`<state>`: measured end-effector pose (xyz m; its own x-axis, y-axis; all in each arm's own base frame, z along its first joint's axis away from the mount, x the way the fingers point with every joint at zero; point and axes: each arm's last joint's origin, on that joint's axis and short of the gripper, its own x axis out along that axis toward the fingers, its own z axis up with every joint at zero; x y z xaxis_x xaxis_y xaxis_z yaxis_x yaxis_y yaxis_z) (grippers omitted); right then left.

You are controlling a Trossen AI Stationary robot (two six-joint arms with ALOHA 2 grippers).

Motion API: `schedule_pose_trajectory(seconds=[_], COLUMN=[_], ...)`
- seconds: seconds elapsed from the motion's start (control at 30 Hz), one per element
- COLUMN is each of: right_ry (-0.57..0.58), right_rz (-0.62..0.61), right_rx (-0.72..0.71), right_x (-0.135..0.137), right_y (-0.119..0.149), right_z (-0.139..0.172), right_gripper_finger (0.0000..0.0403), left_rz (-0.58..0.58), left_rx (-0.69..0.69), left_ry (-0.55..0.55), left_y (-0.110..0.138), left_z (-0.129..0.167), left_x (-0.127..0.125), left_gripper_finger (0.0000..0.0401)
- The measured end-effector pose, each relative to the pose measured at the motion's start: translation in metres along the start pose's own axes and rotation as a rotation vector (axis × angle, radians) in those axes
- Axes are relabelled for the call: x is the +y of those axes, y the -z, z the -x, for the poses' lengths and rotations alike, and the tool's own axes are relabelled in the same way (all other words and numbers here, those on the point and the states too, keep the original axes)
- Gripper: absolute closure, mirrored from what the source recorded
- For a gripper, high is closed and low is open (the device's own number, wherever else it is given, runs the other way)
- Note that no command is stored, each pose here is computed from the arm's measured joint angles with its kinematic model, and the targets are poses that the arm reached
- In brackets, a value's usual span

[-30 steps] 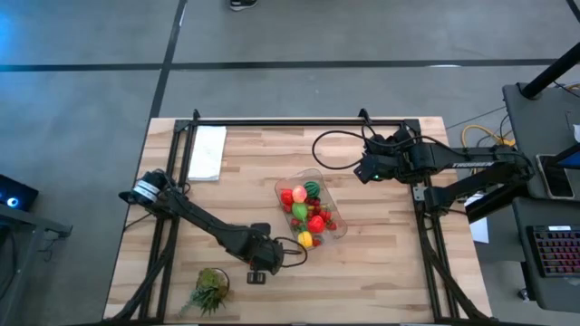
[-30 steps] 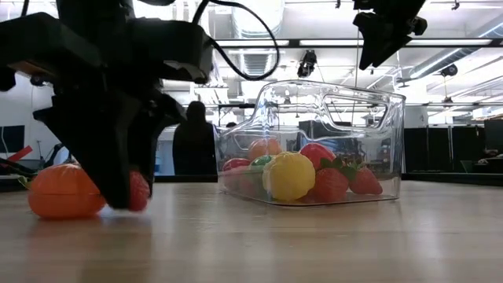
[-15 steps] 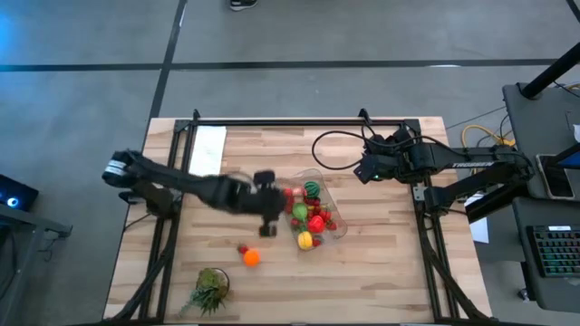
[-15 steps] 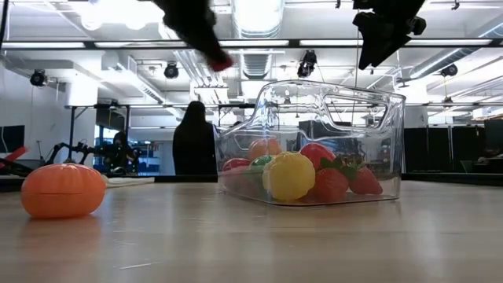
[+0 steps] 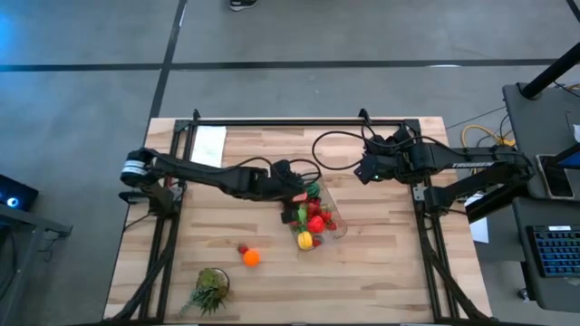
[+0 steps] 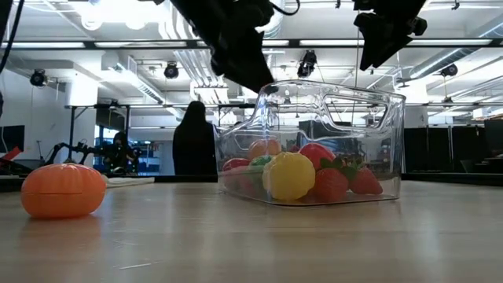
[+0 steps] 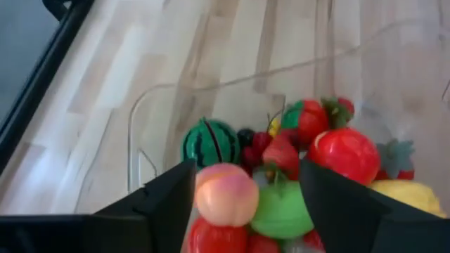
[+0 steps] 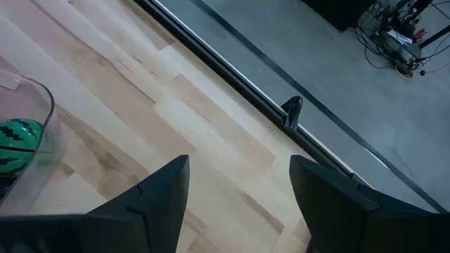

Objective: Pick and placing Produce into tupperware
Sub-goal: Put the tangerine into the transparent bin

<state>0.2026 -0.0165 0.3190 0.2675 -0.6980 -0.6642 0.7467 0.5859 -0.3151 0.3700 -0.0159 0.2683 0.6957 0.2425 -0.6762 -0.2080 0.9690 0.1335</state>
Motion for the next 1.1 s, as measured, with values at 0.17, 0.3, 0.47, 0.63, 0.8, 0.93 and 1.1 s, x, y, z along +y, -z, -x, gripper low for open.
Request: schedule_pose_trajectory(seconds=[0.17, 0.3, 0.47, 0.63, 0.8, 0.93, 1.1], right_ry=[0.004, 0.011, 0.047, 0.072, 0.091, 0.101, 0.104], right_rz=[0.006, 0.015, 0.01, -0.007, -0.021, -0.032, -0.035], right_rx=[0.002, -0.001, -0.018, -0.016, -0.01, -0.007, -0.005], right_x=[0.0, 0.0, -0.002, -0.005, -0.008, -0.01, -0.011], right_y=[0.001, 0.002, 0.001, -0.001, -0.002, -0.003, -0.004], right_z=[-0.001, -0.002, -0.004, -0.007, -0.011, -0.013, -0.013], right_gripper_finger=[0.0165, 0.0165, 0.0165, 0.0165, 0.0165, 0.0165, 0.0165], left_rz=[-0.05, -0.088, -0.117, -0.191, -0.268, -0.253, -0.151], left_rx=[0.141, 0.187, 0.204, 0.307, 0.388, 0.445, 0.537], left_ry=[0.021, 0.201, 0.358, 0.404, 0.422, 0.404, 0.345], left_y=[0.01, 0.014, 0.025, 0.049, 0.07, 0.079, 0.092], left_z=[0.022, 0.059, 0.082, 0.089, 0.085, 0.073, 0.055], left_x=[0.001, -0.011, -0.043, -0.078, -0.109, -0.121, -0.13], left_gripper_finger=[0.0138, 0.0143, 0.0155, 0.0157, 0.0157, 0.0157, 0.0157])
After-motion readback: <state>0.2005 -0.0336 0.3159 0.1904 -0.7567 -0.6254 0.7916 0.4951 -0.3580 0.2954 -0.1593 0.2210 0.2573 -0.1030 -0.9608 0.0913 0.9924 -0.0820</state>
